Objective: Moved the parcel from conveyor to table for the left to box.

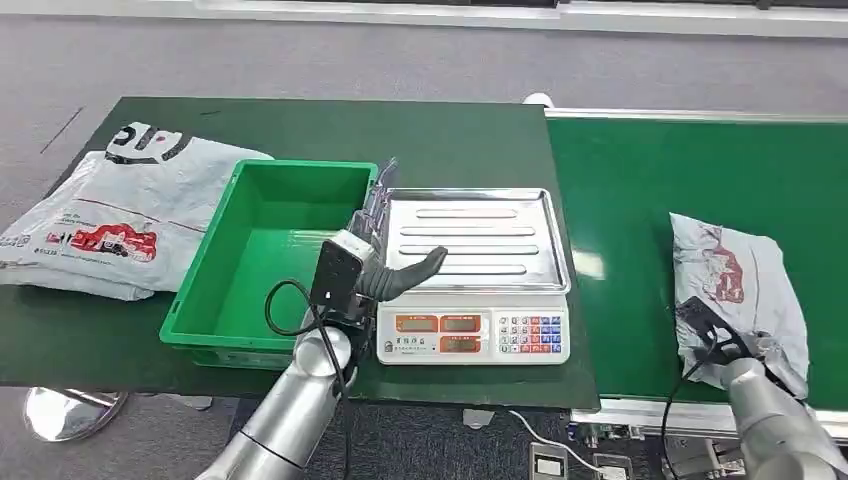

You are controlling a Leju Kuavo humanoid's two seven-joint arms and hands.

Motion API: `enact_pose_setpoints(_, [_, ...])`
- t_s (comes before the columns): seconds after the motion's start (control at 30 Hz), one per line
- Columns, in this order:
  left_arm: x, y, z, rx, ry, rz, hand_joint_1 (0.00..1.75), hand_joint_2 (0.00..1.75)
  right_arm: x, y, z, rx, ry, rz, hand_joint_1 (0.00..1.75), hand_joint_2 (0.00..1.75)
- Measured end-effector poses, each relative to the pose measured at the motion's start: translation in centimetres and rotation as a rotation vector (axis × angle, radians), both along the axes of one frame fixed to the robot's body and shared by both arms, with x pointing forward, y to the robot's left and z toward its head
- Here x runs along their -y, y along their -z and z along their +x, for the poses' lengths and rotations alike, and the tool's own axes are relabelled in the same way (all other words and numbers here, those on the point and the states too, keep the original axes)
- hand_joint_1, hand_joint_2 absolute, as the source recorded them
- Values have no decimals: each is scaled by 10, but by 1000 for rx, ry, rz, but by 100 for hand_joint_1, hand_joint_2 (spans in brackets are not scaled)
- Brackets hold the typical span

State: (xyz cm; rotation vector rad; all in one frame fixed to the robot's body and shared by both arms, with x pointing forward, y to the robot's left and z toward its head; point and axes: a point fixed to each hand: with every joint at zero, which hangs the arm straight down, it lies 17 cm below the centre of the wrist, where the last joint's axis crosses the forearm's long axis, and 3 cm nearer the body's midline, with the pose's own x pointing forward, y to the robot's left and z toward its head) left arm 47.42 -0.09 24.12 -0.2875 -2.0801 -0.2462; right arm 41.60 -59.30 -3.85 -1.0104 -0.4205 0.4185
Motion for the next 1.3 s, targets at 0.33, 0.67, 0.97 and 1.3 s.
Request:
enact_pose_setpoints(0.33, [-42, 5, 5, -6, -88, -54, 0, 175, -16, -1, 21, -59, -182, 87, 175, 175])
enact_pose_setpoints(0.67, [-74, 11, -3, -1, -169, -58, 0, 175, -30, -8, 34, 148, -224, 72, 175, 175])
enact_pose_setpoints(0.97, [-79, 12, -2, -3, -187, -50, 0, 175, -38, -76, 57, 553, -172, 6, 175, 175])
enact_pose_setpoints(1.3, [-71, 12, 0, 16, -174, -41, 0, 175, -82, -214, 46, 1227, -232, -107, 175, 175])
